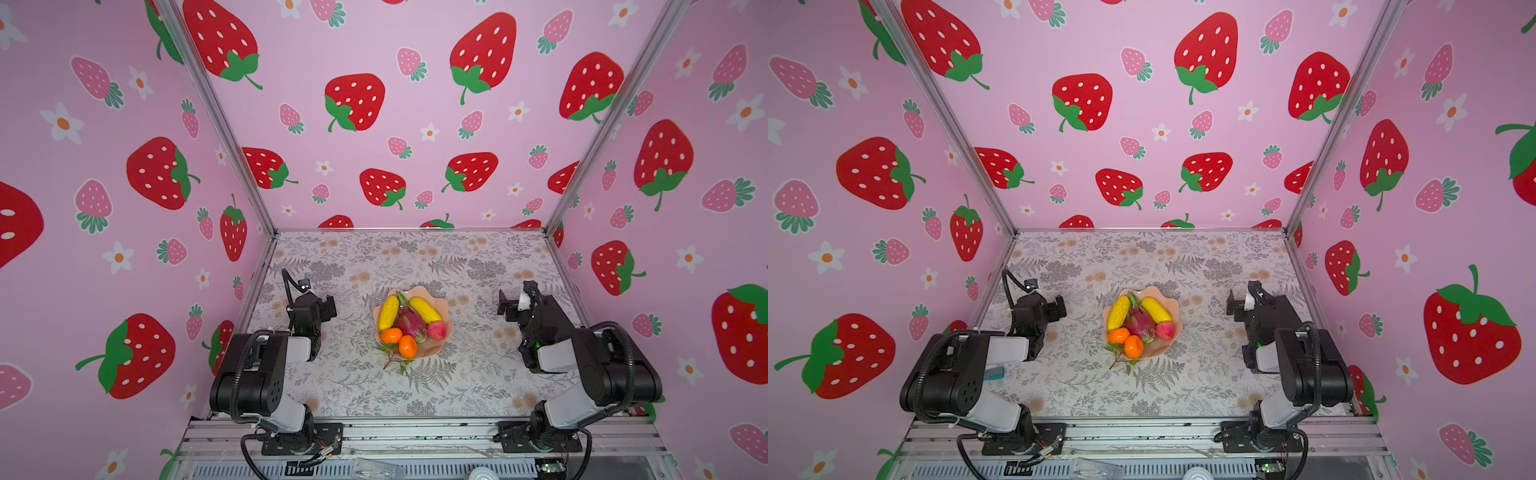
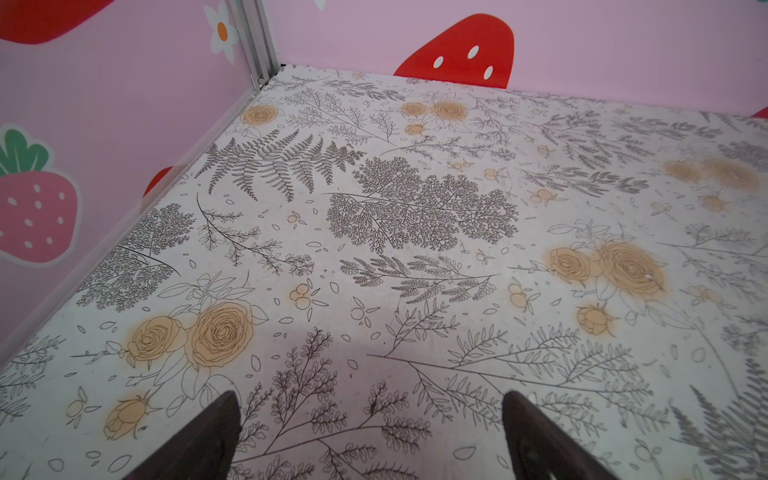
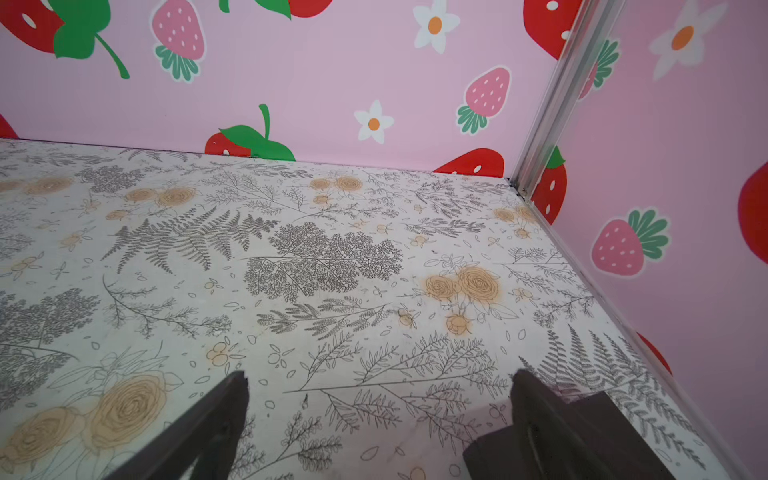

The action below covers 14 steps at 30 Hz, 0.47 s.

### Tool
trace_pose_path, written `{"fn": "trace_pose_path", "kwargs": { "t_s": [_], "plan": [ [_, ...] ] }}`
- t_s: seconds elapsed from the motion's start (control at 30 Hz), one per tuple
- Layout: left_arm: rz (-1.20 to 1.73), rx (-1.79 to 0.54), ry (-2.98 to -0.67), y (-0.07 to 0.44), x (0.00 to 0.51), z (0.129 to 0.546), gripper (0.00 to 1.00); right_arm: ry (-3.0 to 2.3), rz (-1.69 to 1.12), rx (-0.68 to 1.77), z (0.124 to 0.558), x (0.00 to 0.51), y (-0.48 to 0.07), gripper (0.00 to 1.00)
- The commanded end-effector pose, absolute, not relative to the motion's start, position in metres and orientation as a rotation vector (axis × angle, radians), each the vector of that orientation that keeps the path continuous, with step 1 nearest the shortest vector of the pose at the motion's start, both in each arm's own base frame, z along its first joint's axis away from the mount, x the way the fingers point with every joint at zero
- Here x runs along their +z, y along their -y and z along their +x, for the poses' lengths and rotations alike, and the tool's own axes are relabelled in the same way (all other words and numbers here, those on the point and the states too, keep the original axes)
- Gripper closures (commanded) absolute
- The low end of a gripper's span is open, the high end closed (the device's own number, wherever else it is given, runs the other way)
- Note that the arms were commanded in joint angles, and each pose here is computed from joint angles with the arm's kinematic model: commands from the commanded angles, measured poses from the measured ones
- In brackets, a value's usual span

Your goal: Place and organize the fake fruits in the fruit bowl

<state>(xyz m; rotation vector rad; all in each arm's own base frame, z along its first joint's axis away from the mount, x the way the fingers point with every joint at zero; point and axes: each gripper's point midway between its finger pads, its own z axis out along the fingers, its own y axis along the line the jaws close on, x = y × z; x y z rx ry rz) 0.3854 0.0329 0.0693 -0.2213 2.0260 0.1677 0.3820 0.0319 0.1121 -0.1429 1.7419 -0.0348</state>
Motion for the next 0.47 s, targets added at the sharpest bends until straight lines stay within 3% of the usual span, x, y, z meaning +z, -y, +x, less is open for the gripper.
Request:
{"fn": "trace_pose_path", "kwargs": {
  "t_s": [0.0, 0.43],
  "plan": [
    [-0.198, 0.164, -1.969, -0.0306, 0.0875, 0.3979, 0.01, -1.718, -0.137, -0.081, 0.3850, 0.1197, -0.0273, 0.01],
    [-0.263, 0.194, -1.936, -0.0399, 0.0922, 0.3915, 0.01, -1.714, -0.094, -0.097, 0.3821, 0.1205, -0.0210, 0.01]
  ]
}}
